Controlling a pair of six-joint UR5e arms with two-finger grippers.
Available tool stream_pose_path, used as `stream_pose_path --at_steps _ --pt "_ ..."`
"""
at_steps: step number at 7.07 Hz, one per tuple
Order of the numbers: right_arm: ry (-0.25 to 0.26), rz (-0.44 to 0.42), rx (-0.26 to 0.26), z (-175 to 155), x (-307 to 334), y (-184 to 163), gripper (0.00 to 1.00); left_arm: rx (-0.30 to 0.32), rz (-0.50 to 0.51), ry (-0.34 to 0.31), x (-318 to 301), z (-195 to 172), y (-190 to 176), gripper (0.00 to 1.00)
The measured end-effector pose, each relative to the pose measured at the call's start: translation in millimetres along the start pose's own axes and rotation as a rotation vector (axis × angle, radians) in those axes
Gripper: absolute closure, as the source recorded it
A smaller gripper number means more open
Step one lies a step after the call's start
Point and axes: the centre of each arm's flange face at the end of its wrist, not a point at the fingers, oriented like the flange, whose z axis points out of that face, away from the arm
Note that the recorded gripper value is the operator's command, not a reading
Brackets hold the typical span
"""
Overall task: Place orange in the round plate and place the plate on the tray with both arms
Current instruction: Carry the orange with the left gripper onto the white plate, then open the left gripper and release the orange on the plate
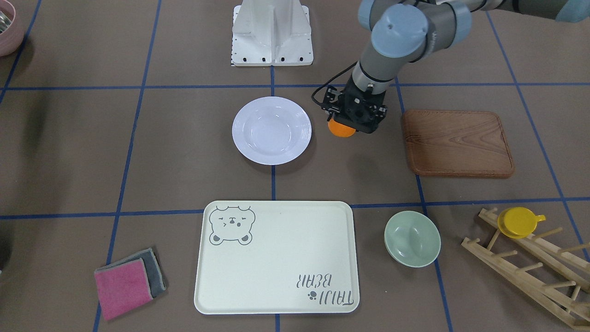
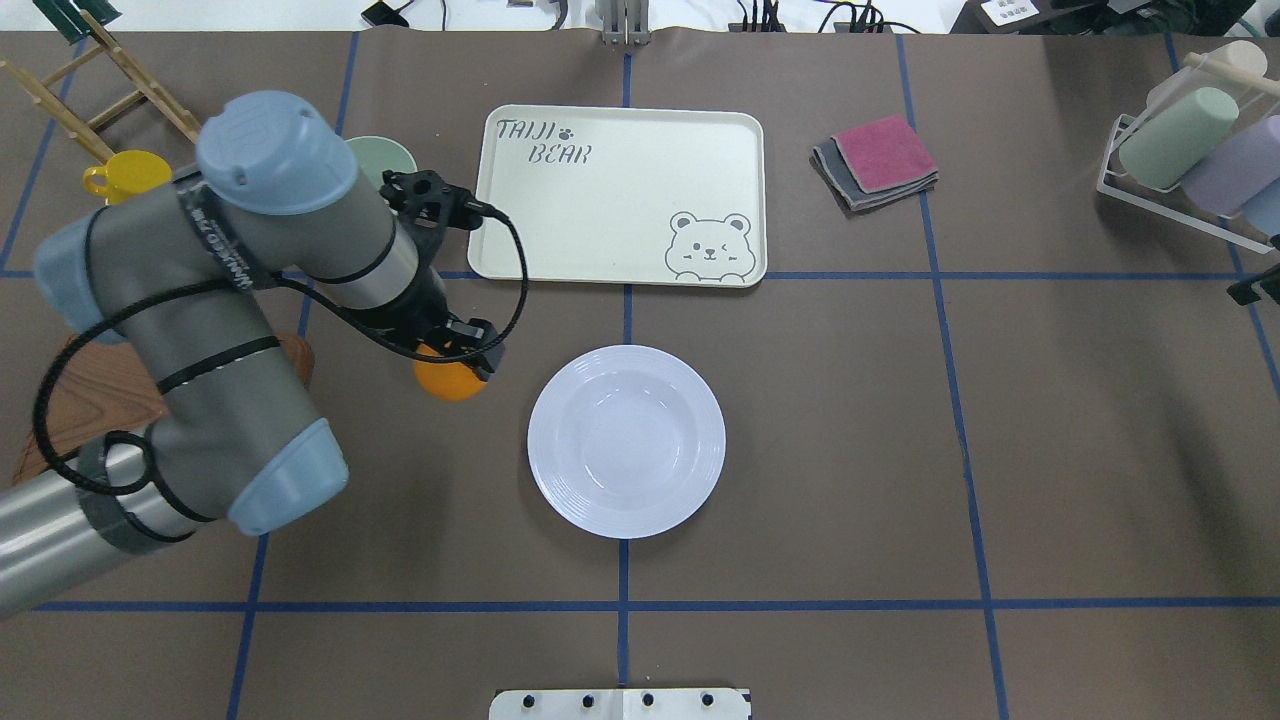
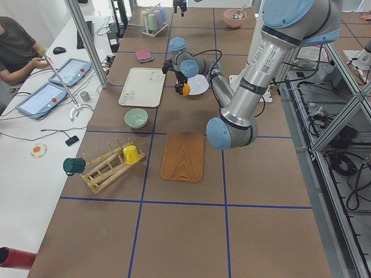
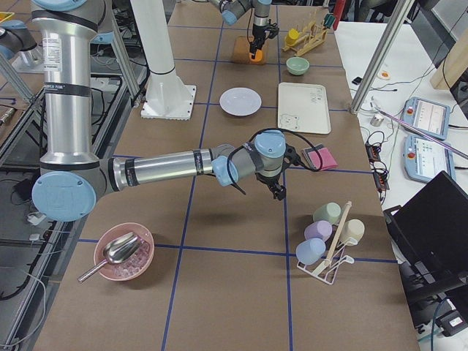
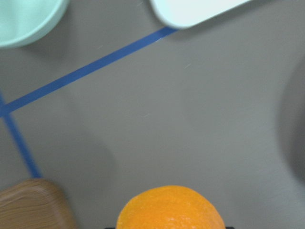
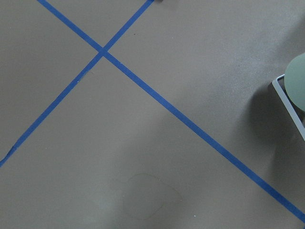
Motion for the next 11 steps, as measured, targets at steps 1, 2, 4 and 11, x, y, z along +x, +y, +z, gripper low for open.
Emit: stream_pose_path --at_steps 1,2,4,11 --pt "0.0 0.001 0.0 0.2 0.1 0.2 0.0 0.005 -0.012 -0.016 45.8 14.4 -12.7 1.0" --pt "0.0 0.002 -0.001 0.5 0.3 0.7 0.0 0.005 -0.026 -0.037 85.5 27.4 -31.9 1.0" --pt "0.003 0.003 -0.003 1.1 0.9 1.1 0.0 -0.001 -0.035 -0.085 130.5 56.1 -42.1 1.0" --pt "0.004 0.01 -0.013 5.8 2.1 2.4 0.0 -0.047 -0.002 -0.139 157.1 113.4 -20.2 0.63"
